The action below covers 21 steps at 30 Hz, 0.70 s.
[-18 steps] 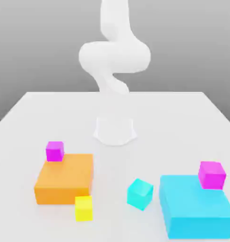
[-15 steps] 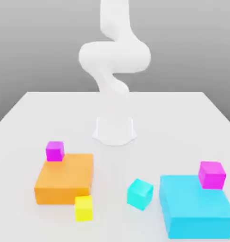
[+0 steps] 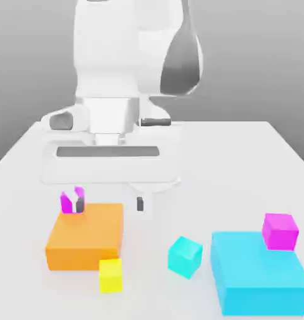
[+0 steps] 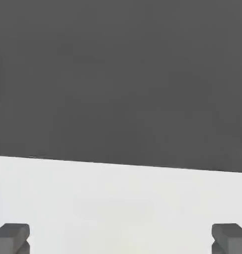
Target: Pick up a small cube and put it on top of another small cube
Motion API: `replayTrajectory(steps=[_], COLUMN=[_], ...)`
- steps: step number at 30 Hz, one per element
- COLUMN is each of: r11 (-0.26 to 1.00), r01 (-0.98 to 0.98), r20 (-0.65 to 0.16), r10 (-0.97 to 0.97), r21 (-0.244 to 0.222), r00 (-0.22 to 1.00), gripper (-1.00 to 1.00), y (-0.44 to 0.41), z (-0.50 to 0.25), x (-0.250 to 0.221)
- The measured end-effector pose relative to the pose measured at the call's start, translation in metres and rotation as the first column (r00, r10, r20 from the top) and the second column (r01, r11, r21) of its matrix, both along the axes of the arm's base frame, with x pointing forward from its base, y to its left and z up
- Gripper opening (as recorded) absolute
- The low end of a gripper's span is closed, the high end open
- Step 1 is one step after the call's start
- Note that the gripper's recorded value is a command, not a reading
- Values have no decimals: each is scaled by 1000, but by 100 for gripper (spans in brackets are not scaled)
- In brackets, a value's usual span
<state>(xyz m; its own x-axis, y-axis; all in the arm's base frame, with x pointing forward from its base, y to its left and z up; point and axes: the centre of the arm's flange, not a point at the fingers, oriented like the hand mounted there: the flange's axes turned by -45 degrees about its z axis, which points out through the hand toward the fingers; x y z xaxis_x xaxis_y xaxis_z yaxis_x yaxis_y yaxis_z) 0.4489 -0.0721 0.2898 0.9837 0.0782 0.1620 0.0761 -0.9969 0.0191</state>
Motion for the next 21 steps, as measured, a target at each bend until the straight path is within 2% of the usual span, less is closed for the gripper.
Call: replayTrajectory(steps=[5,10,11,17,21], r11=[1000,1000,1000,1000,1000], r01=[-22,-27,-27,-26,-27], r20=[-143,-162,-163,-164,-164], r10=[22,27,27,27,28], r21=[5,5,6,6,5], r00=[989,986,986,986,986], gripper=[0,0,-100,-100,-100], y=[-11,-12,-12,-11,-12], z=[-92,-149,-159,-165,-136], x=[-34,-39,-40,-41,-39])
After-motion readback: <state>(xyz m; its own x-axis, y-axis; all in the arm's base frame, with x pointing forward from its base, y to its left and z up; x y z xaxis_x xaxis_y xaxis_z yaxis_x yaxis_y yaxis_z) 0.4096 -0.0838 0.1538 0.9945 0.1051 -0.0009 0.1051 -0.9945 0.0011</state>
